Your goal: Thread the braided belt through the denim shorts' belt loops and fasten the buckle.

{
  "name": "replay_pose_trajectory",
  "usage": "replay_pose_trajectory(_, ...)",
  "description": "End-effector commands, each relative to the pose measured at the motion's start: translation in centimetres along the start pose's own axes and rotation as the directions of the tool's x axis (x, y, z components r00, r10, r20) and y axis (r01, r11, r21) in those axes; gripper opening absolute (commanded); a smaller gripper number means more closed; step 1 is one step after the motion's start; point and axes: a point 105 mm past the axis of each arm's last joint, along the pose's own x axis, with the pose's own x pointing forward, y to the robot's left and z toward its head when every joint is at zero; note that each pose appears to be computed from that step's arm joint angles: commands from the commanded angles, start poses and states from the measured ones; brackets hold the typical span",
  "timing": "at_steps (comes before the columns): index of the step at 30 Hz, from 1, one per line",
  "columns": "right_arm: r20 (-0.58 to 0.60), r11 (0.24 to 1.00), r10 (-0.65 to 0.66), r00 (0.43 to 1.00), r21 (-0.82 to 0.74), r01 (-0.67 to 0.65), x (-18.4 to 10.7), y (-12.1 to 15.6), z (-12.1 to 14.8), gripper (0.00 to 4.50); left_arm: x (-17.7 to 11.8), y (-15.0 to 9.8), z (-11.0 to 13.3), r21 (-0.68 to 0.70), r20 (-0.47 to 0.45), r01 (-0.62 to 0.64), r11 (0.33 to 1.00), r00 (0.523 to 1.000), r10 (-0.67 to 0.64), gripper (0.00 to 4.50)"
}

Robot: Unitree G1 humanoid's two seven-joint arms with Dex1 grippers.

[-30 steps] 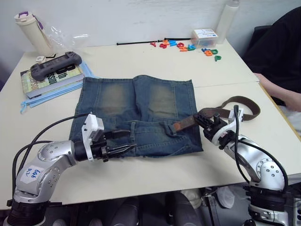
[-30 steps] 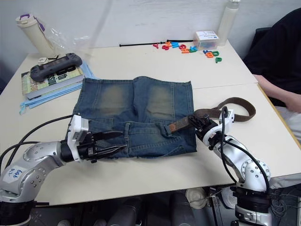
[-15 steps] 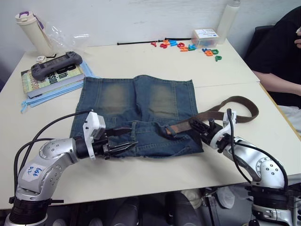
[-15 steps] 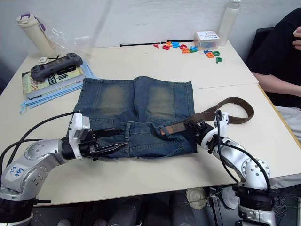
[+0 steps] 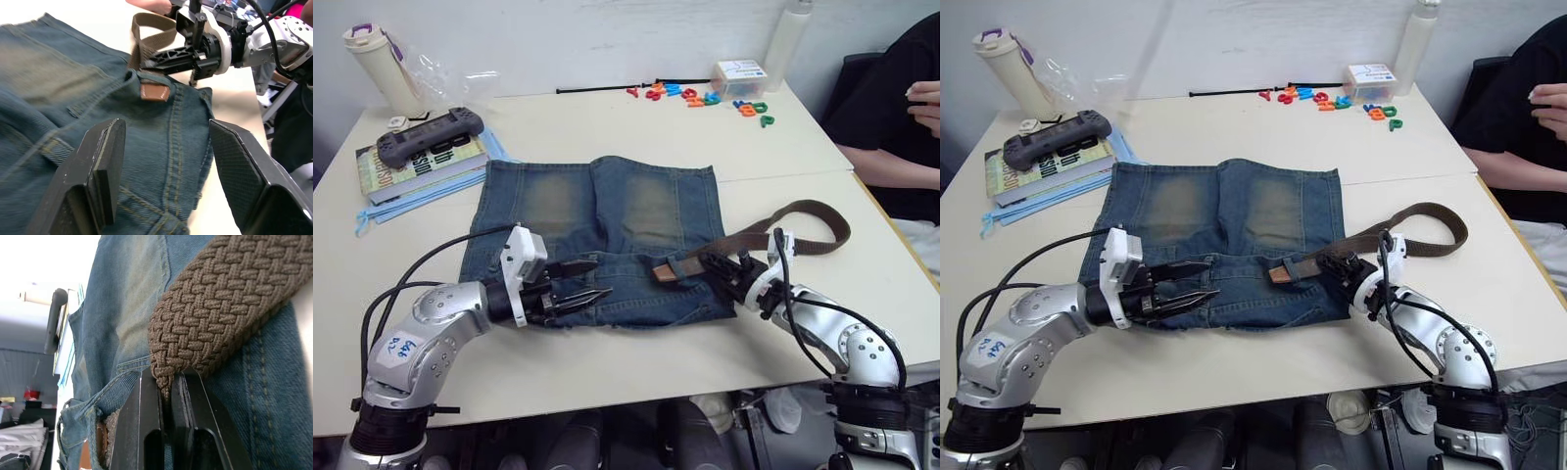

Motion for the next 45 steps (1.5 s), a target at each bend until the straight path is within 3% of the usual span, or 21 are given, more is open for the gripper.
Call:
replay_pose_trajectory(1, -0.002, 0.997, 0.043, 0.999, -0.056, -0.043, 0.5, 1.1, 0.0, 0.0, 0.6, -0.7, 0.1, 0.007, -0.005, 0.034, 0.999, 0.999, -0.034, 3.01)
replay_pose_trajectory(5, -0.016, 0.995, 0.063, 0.998, -0.079, -0.064, 1.0, 1.5, -0.4, 0.0, 1.8, -0.1, -0.8, -0.044, -0.029, 0.02, 0.999, 0.999, -0.022, 3.01)
replay_pose_trajectory(8, -0.022, 0.99, 0.107, 0.994, -0.087, -0.108, 1.2, 2.3, -0.7, 0.0, 3.5, -0.1, -1.2, -0.169, -0.011, 0.031, 0.985, 0.999, -0.033, 3.01)
replay_pose_trajectory(14, 0.0, 0.981, 0.163, 0.987, -0.106, -0.162, 1.2, 3.2, -0.6, 0.0, 5.8, -1.2, -2.7, -0.428, -0.021, 0.071, 0.901, 0.996, -0.089, 3.01)
replay_pose_trajectory(22, 0.034, 0.983, 0.153, 0.988, -0.104, -0.149, 0.8, 2.9, -0.2, 0.0, 6.8, -0.3, -3.8, -0.657, -0.069, -0.018, 0.754, 0.997, -0.036, 3.01)
replay_pose_trajectory(29, 0.047, 0.983, 0.158, 0.986, -0.108, -0.152, 0.7, 3.1, -0.1, 0.0, 7.9, 0.4, -2.6, -0.715, -0.036, -0.016, 0.699, 0.999, -0.015, 3.01)
replay_pose_trajectory(36, 0.06, 0.982, 0.166, 0.984, -0.105, -0.159, 0.4, 3.2, 0.3, 0.0, 6.8, 1.5, -1.7, -0.615, -0.069, -0.086, 0.784, 0.996, 0.055, 3.01)
replay_pose_trajectory(45, 0.032, 0.978, 0.208, 0.978, -0.039, -0.207, 0.3, 2.8, 0.0, 0.0, 5.5, 1.8, -1.4, -0.605, -0.049, -0.053, 0.794, 0.998, 0.029, 3.01)
